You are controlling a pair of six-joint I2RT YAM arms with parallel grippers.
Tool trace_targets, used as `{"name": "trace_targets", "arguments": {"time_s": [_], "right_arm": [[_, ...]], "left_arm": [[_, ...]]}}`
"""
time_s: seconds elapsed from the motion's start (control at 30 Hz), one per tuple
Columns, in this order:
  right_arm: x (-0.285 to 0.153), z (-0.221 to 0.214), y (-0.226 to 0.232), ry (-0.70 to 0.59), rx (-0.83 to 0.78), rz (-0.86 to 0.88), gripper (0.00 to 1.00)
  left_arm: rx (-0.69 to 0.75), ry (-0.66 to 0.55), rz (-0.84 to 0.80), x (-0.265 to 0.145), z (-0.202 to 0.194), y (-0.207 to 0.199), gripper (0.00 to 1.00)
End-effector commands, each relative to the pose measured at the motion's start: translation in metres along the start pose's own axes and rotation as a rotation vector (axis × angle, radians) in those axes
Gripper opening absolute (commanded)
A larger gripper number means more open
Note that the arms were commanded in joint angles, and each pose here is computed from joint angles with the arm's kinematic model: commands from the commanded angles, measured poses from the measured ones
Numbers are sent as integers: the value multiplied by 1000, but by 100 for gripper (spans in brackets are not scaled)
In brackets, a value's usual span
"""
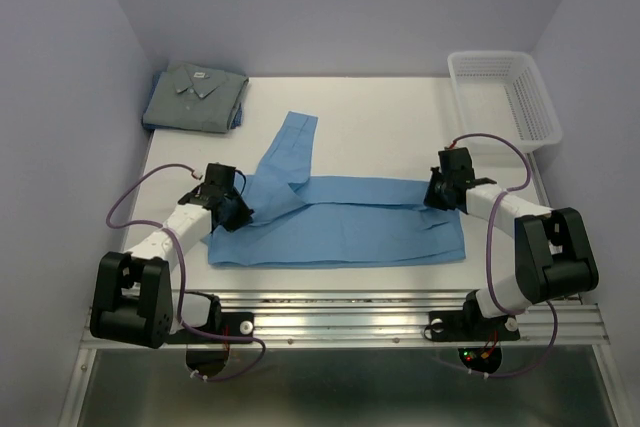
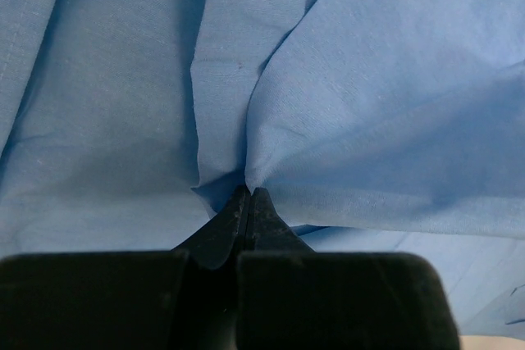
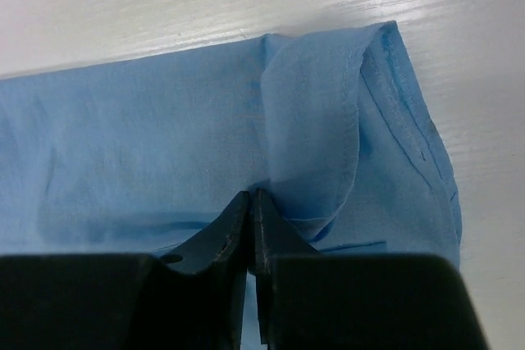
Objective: Fold and stack the long sleeve shirts
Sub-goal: Fold the shirt
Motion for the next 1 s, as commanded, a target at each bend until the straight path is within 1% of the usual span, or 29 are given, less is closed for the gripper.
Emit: {"name": "trace_targets", "arguments": {"time_s": [0.0, 0.07, 0.13, 0.23, 0.27, 0.3, 0.33, 0.37, 0.4, 0.43, 0.47, 0.5, 0.57, 0.6, 0.63, 0.73, 0.77, 0.8, 0.83, 0.87, 0.9, 0.93, 0.97], "right_arm": [[-4, 4, -3, -36, 27, -32, 15], [-4, 1, -4, -28, 23, -36, 20], [-3, -1, -6, -20, 17, -44, 29], [-5, 1, -7, -21, 5, -55, 31], [-7, 4, -7, -29, 2, -56, 35], [-11, 12, -6, -51, -4, -46, 59], [-14, 15, -4, -59, -8, -40, 72], [-18, 20, -3, -71, -12, -32, 94], [-21, 25, -2, -83, -14, -29, 100], [-27, 31, -2, -107, -24, -24, 100], [-33, 39, -1, -121, -27, -28, 100], [-38, 44, -2, -136, -26, -31, 100], [-52, 57, -1, -180, -36, -27, 100], [-57, 61, 0, -196, -34, -23, 100], [-66, 69, 1, -233, -39, -10, 100], [-78, 80, 6, -291, -52, 20, 100], [-85, 88, 11, -331, -59, 52, 100], [-89, 93, 13, -352, -62, 68, 100], [-91, 96, 16, -367, -67, 82, 100], [-95, 102, 22, -395, -74, 121, 100], [-97, 105, 25, -408, -79, 137, 100], [-98, 109, 27, -420, -80, 148, 100], [-98, 111, 29, -424, -88, 155, 100]], "left_arm": [[-14, 22, 63, 2, -9, 14, 0], [-17, 27, 69, 1, -10, 16, 0], [-11, 30, 72, 1, -10, 16, 0], [-1, 23, 51, -5, -9, 10, 0], [21, 20, 31, -9, -10, 4, 0], [31, 19, 15, -13, -10, 0, 13], [35, 28, 14, -15, -11, 0, 25], [41, 33, 16, -20, -10, -3, 48], [43, 34, 17, -24, -11, -4, 57], [48, 17, 1, -30, -8, -8, 72], [61, 1, -24, -38, -4, -17, 98], [62, 1, -8, -44, -3, -15, 99], [71, -78, -14, -66, 15, -23, 99], [74, -83, -21, -71, 18, -28, 99], [75, -127, -63, -84, 30, -41, 99], [116, -194, -156, -96, 50, -70, 99], [126, -241, -240, -107, 65, -96, 99], [172, -257, -283, -108, 71, -110, 99], [205, -236, -302, -98, 74, -124, 99], [222, -287, -382, -109, 91, -153, 99], [255, -279, -409, -105, 95, -167, 99], [328, -278, -424, -95, 106, -189, 99], [358, -269, -412, -90, 111, -199, 99]]}}
Point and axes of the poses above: each gripper's point midway between its finger pads, its own x axis out along the fingers, its own y axis along the line the jaws close on, z = x × y, the point moved 2 cm from there along -x, back along the fingers, and after that the axes turned 12 degrees about -x, right-handed, at the moved point
